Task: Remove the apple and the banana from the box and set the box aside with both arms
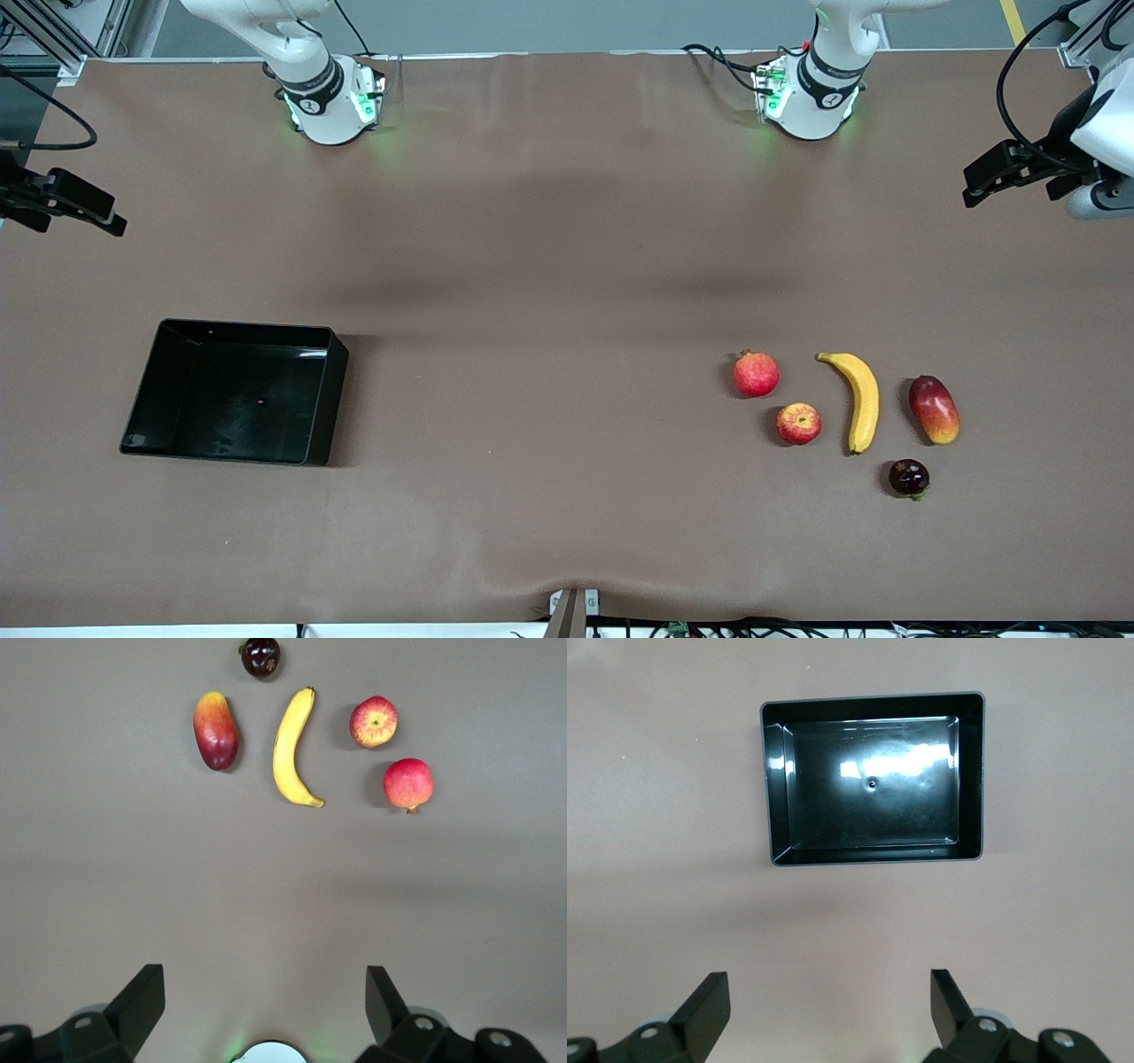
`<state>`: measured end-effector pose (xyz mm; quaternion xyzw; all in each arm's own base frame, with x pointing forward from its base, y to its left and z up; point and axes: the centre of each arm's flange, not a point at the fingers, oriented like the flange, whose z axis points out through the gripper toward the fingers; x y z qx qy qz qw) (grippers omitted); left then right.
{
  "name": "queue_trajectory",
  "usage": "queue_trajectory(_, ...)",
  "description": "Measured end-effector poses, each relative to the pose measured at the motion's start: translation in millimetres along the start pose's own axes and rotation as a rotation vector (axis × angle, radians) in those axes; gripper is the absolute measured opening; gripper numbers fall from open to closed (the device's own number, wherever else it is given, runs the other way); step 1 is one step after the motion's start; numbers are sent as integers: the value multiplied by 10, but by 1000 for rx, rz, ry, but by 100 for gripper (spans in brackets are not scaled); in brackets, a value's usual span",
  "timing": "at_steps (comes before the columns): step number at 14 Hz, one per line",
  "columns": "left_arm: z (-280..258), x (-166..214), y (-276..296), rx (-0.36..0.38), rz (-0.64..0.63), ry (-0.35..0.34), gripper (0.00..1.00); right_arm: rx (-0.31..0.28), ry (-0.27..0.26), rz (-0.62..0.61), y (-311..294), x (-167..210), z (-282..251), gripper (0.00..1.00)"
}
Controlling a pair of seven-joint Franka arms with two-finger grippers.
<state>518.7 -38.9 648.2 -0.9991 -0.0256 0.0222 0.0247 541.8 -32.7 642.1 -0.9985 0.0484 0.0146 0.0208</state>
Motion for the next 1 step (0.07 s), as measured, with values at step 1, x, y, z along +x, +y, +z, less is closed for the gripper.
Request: queue_trajectory(1, -41, -3, -7, -1, -1, 7, 100, 0, -1, 4, 24, 1, 4, 100)
